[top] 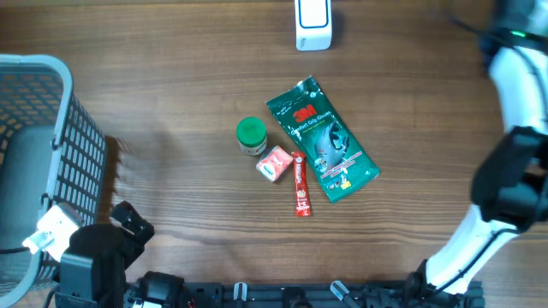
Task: Scan the item barcode
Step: 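Pass the wipes packet by the scanner and drop it at right edge, then reach the right gripper to the green-lidded jar and grasp it, then lift the jar and carry it toward the white scanner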
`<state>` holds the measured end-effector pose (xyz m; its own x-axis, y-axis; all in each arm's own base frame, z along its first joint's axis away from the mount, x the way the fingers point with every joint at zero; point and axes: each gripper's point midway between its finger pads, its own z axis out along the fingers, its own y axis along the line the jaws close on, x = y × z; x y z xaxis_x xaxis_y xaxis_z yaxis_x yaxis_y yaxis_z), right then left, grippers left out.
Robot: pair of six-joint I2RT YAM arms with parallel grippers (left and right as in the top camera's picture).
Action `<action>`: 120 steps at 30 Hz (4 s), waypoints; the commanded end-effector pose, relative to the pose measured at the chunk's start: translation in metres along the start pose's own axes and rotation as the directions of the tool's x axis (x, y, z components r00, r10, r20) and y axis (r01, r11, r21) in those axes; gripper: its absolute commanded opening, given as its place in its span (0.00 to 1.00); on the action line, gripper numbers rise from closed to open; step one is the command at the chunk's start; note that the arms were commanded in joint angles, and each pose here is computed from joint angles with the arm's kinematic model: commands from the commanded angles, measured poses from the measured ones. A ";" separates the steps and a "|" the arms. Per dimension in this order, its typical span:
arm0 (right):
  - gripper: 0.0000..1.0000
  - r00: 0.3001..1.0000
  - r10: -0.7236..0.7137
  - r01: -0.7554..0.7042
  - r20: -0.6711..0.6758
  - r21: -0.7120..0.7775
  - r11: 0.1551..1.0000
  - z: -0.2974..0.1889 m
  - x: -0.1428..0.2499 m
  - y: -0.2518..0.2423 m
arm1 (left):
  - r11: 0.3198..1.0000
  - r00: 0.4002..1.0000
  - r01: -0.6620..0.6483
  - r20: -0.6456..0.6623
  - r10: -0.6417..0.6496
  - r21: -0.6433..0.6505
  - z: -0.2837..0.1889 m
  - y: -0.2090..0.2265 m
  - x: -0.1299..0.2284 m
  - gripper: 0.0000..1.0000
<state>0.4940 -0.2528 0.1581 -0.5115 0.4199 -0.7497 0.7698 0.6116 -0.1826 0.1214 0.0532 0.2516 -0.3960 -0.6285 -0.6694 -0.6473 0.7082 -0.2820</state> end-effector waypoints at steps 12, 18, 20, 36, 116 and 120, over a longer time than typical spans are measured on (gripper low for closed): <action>1.00 0.940 0.175 -0.207 -0.293 -0.080 0.975 0.078 0.058 -0.104 | 1.000 1.000 0.020 0.011 -0.021 0.002 -0.002 0.000 -0.003 1.00; 1.00 0.949 0.160 -0.276 -0.273 -0.469 0.839 -0.018 0.004 -0.035 | 1.000 1.000 0.020 0.011 -0.021 0.002 -0.002 0.000 -0.003 1.00; 1.00 0.957 0.089 -0.254 -0.277 -0.647 0.719 -0.078 -0.006 0.005 | 1.000 1.000 0.020 0.011 -0.021 0.002 -0.002 0.000 -0.003 1.00; 1.00 0.740 -0.606 -0.051 -0.290 -0.924 0.380 -0.396 0.229 0.219 | 1.000 1.000 0.020 0.011 -0.021 0.002 -0.002 0.000 -0.003 1.00; 0.65 0.286 -0.798 0.048 -0.530 -0.824 0.565 -0.377 0.316 0.174 | 1.000 1.000 0.020 0.011 -0.021 0.002 -0.002 0.000 -0.003 1.00; 0.65 0.216 -0.809 -0.015 -0.547 -0.830 0.557 -0.390 0.291 0.137 | 1.000 1.000 0.020 0.011 -0.021 0.002 -0.002 0.000 -0.003 1.00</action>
<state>0.3125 0.2064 0.1178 -0.9314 0.0823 0.3546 0.1838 0.9471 0.2629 0.1214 0.0532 0.2516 -0.3960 -0.6285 -0.6694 -0.6473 0.7082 -0.2820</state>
